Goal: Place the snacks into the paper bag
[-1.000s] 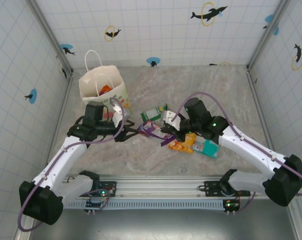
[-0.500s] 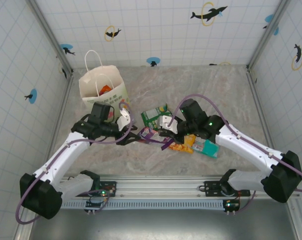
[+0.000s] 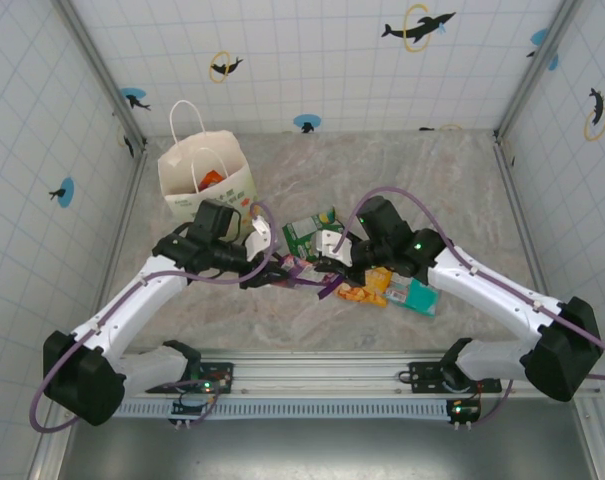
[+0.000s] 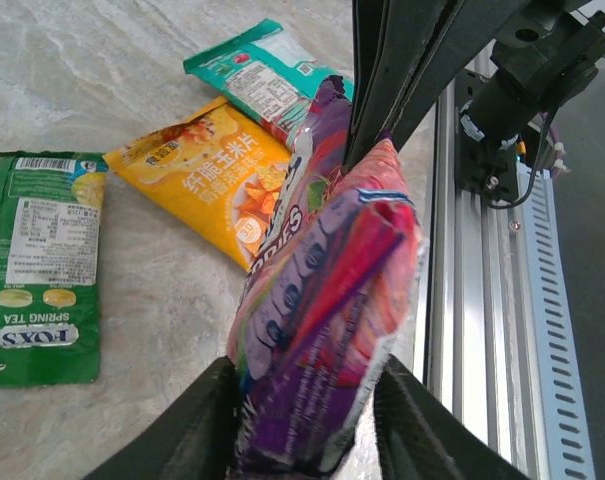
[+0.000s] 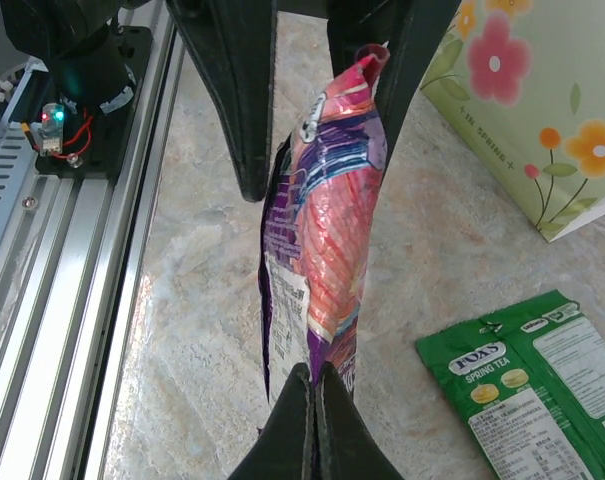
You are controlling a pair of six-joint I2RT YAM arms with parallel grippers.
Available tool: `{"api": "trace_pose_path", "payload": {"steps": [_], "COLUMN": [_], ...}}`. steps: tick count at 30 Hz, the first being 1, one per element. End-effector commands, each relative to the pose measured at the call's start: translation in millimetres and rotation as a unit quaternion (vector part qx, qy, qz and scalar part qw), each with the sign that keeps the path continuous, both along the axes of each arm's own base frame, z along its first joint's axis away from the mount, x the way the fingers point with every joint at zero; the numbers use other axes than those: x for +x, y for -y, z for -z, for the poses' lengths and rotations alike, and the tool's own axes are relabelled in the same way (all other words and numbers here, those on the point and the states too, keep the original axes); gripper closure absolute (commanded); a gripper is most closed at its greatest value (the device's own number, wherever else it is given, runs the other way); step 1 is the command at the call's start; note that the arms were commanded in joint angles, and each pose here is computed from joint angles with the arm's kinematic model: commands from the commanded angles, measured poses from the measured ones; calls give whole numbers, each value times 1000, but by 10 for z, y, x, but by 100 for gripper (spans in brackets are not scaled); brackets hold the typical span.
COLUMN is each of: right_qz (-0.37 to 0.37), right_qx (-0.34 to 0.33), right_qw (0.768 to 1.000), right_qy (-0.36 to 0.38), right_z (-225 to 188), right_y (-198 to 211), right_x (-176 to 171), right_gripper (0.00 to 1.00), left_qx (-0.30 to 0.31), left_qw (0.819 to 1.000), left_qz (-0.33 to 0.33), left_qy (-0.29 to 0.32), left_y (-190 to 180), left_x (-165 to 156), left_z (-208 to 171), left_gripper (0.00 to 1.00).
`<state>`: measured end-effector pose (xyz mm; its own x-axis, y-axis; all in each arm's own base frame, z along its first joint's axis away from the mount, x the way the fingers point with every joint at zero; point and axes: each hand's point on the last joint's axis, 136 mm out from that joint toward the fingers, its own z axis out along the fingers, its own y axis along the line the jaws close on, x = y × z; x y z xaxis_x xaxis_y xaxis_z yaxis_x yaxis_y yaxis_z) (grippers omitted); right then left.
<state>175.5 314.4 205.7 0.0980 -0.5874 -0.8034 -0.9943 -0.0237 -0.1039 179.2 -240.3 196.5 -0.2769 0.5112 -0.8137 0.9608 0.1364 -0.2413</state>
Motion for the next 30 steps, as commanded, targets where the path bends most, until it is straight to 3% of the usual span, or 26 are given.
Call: {"api": "trace_pose_path", "payload": {"steps": [1,8,10,14,18,25,30], "right_qz": [-14,1,14,63,144,303,421], "right_qx": [54,76,87,121,163,256,301], "right_qw": [998,997,995,990,975,917,855], "right_qy": [30,32,39,43,39,29,-11], "right_z": [-336,-391,-406,-471,-547,-666,-649], "right_y": [-154,-125,-85,27,201,658,1001], "right_x": [49,78,99,191,368,673,863], "right_gripper": [100,100,88,68,58,46,40], "left_qx": [-14,-22,-27,-25,-19,-16,-46], "left_qw": [1000,1000,1000,999,996,980,963], "left_qz": [21,14,6,-18,-66,-178,-246], "left_qy": [6,8,3,-32,-60,-91,-99], "left_y": [42,66,85,119,163,156,146], "left_x": [-47,-7,23,104,305,679,940], "left_z": [-119,-209,-250,-326,-512,-877,-1234], "left_gripper": [70,94,100,100,100,100,100]}}
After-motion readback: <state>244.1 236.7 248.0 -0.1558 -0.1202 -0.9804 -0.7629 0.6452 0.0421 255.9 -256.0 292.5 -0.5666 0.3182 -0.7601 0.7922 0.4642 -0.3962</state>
